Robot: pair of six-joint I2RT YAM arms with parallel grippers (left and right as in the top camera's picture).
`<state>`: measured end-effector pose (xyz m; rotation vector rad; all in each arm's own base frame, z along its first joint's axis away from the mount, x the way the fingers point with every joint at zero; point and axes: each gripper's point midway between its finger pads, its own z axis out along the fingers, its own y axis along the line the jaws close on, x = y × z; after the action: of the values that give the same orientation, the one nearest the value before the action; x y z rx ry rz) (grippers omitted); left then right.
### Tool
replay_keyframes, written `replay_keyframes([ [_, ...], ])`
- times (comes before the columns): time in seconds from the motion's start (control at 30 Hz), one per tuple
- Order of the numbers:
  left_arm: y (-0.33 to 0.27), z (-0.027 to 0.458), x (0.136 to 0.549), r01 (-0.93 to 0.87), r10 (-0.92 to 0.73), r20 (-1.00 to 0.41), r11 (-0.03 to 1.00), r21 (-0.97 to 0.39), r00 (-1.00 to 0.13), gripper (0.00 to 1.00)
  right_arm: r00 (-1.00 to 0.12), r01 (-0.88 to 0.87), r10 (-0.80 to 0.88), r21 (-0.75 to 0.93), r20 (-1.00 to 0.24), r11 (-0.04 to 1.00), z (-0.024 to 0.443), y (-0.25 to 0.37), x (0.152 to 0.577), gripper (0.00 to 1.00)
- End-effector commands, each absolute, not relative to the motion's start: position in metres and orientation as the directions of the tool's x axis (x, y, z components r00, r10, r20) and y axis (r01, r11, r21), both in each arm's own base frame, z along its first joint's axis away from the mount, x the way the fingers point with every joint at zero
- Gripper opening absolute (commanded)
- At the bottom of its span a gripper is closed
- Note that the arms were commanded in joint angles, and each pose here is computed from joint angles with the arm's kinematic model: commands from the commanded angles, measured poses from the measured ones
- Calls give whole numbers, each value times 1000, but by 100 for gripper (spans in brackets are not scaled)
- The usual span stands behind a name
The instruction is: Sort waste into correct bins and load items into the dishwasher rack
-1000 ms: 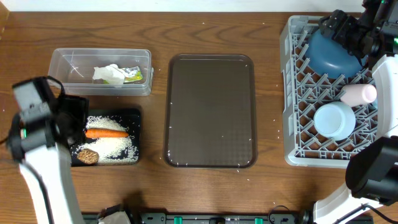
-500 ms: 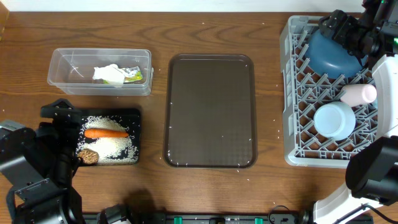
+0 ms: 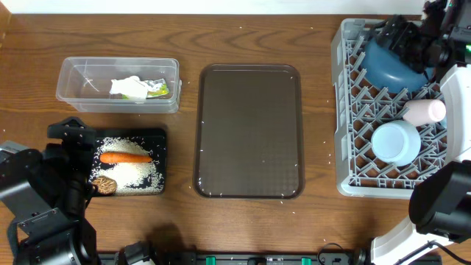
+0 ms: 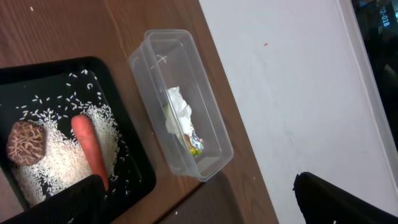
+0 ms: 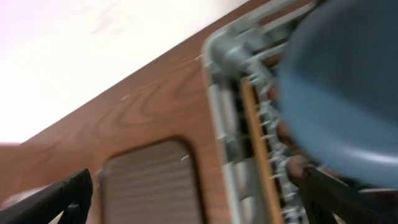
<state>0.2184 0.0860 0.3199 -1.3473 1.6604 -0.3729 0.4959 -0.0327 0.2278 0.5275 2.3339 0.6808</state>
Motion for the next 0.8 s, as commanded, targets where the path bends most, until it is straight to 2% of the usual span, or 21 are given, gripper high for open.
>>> replay_keyframes([
  [0.0, 88, 320, 218, -608, -875, -482, 363, -706, 37, 98, -748, 152, 531, 677, -398, 721, 239, -17, 484, 99],
  [0.17, 88, 320, 218, -608, -875, -483, 364, -706, 37, 98, -761, 253, 524, 568, -383, 783, 233, -24, 457, 99],
  [0.3, 88, 320, 218, -608, -875, -482, 363, -706, 37, 98, -819, 157, 379, 467, -431, 870, 247, -8, 423, 99],
  [0.5, 88, 320, 218, -608, -875, -482, 363, -706, 37, 98, -858, 123, 265, 325, -439, 938, 255, 24, 380, 99],
  [0.63, 88, 320, 218, -608, -875, -482, 364, -706, 37, 98, -847, 103, 219, 254, -485, 962, 259, 50, 359, 99],
  [0.77, 88, 320, 218, -608, -875, -482, 364, -706, 37, 98, -792, 190, 268, 195, -549, 962, 271, 58, 334, 99],
])
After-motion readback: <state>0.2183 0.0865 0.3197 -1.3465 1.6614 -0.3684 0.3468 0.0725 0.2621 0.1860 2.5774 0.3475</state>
